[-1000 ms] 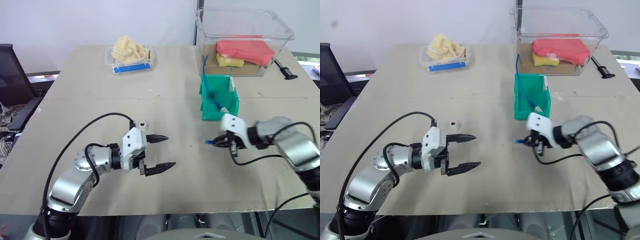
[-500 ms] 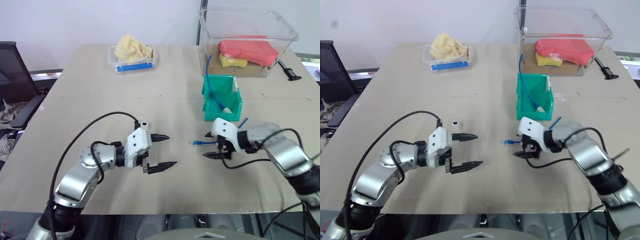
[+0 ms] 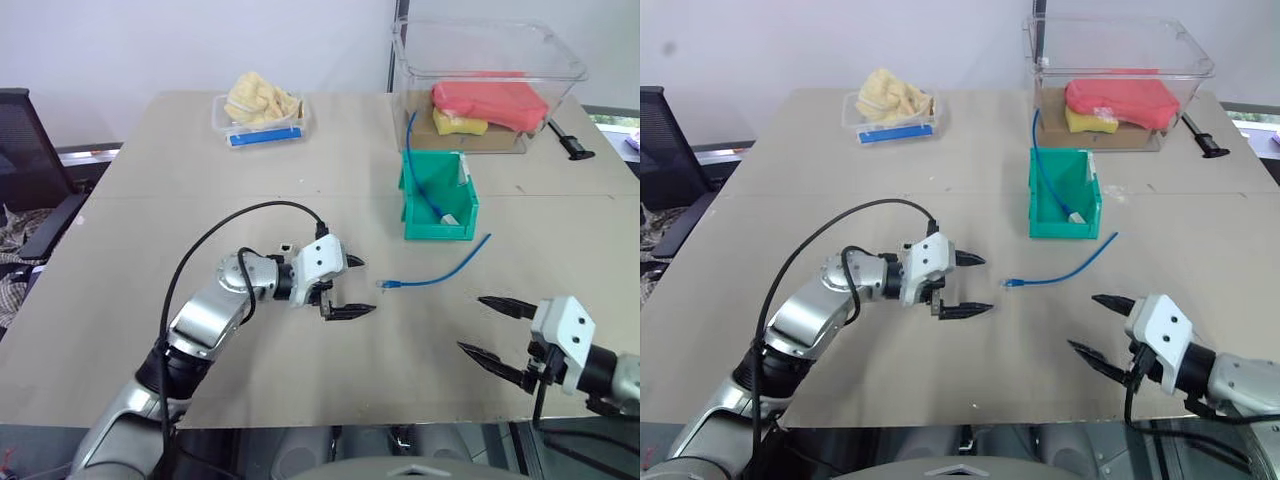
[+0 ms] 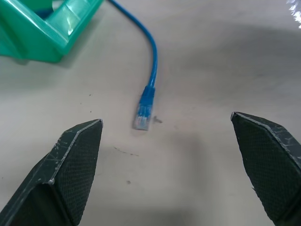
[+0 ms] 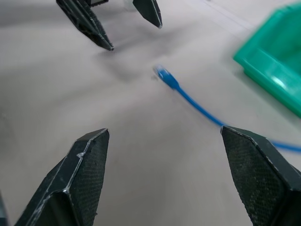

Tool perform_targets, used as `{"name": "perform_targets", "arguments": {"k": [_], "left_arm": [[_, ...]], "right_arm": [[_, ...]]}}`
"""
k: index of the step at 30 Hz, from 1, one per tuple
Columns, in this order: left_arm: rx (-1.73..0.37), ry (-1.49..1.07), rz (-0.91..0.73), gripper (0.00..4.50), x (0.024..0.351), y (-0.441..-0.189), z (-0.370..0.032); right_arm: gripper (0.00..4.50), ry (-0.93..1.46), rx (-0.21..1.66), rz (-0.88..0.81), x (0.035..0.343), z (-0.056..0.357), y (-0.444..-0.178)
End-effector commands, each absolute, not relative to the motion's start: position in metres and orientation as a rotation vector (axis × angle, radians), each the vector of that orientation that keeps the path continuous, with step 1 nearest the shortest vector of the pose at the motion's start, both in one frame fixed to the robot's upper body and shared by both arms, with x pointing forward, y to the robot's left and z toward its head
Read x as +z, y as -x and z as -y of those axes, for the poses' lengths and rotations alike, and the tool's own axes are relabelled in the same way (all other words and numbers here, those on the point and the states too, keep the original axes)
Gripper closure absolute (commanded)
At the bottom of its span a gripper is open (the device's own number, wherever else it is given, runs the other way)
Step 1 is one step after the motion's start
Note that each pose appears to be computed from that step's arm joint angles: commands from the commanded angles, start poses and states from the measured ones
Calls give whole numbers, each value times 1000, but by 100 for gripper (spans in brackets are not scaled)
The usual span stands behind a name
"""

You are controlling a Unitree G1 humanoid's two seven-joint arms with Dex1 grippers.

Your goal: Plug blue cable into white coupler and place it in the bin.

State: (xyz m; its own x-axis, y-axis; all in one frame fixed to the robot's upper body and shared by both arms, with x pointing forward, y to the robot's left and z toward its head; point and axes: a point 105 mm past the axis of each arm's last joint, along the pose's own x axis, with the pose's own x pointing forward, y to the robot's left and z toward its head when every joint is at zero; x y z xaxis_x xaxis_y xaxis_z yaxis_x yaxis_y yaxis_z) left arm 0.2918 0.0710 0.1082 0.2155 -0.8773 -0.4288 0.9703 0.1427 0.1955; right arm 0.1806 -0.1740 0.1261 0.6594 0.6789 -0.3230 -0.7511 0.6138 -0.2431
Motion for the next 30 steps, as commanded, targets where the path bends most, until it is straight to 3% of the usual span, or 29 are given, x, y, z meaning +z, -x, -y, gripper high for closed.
{"name": "perform_targets", "arguments": {"k": [1,9,13,21,26,30], "left_arm": [[-1385,-540,-224,0,106,-301,-62],[-1448,-589,-241,0,84,-313,-46],[-1488,-618,-245,119,77,-315,-41],[-1564,-651,-230,441,71,-306,-41],[-1594,-645,-140,448,81,-297,-48],[-1519,-661,128,448,110,-301,-45]], "right_arm": [[80,432,759,-148,140,174,-173],[80,426,691,-156,139,170,-164],[77,418,670,-163,136,168,-162],[77,370,624,-203,125,165,-158],[77,175,529,-260,108,159,-176],[77,15,498,-307,101,146,-192]]}}
